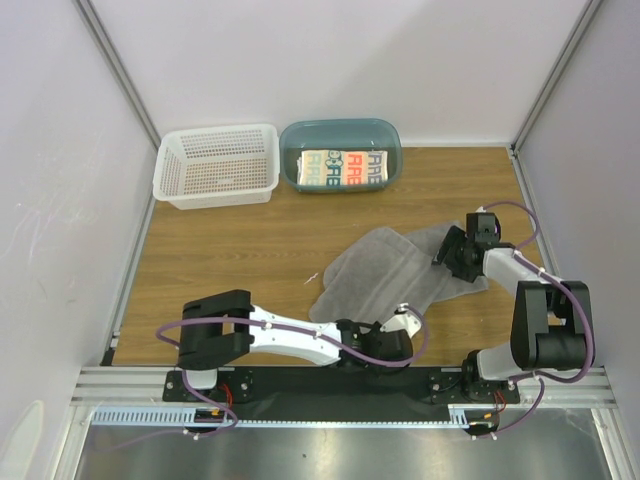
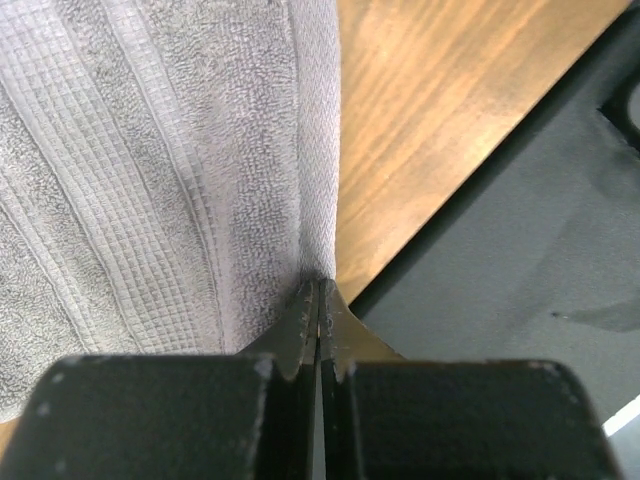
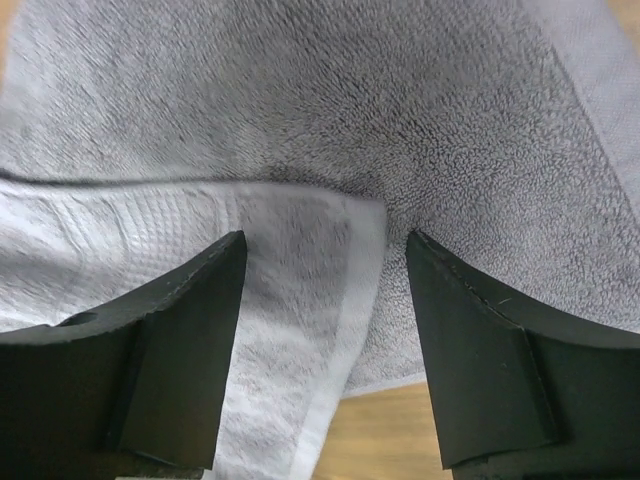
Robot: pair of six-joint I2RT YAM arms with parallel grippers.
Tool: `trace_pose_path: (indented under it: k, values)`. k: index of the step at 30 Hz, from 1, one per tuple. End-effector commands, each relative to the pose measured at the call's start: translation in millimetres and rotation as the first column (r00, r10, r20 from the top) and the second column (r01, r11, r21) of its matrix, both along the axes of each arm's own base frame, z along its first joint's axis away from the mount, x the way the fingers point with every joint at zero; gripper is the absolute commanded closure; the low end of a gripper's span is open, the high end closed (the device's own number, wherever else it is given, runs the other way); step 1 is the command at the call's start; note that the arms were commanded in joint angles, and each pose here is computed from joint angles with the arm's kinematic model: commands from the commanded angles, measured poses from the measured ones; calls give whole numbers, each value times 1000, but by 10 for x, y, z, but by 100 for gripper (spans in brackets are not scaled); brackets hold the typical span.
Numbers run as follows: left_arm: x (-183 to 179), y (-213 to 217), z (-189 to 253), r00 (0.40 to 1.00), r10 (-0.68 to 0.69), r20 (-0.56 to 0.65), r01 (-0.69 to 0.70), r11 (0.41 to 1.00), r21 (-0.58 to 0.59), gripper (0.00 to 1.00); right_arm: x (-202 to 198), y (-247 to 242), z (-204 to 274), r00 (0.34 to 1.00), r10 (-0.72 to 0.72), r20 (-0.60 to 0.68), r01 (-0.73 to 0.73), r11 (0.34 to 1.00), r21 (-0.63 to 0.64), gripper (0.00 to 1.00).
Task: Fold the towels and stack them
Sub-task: Flatten out the crumpled towel
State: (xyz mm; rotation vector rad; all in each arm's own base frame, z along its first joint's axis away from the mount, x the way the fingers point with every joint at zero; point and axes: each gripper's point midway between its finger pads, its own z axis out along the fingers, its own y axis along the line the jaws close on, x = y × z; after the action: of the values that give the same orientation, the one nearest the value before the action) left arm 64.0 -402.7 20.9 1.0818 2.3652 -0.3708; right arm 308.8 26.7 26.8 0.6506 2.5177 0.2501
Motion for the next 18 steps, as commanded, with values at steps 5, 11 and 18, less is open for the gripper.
trace_pose_path:
  k: [5,11,18]
  values:
    - [72,-3,141,999,34,-14,-34,998,-57,100,151,49,-6,999,-2,42,1,1000,22,45]
    - [94,-15,159,999,32,-20,-33,998,-62,100,182,39,181,997,16,70,-14,999,-32,51]
    - [115,-40,183,999,26,-28,-28,997,-77,100,185,-15,245,997,20,77,-15,997,-74,52]
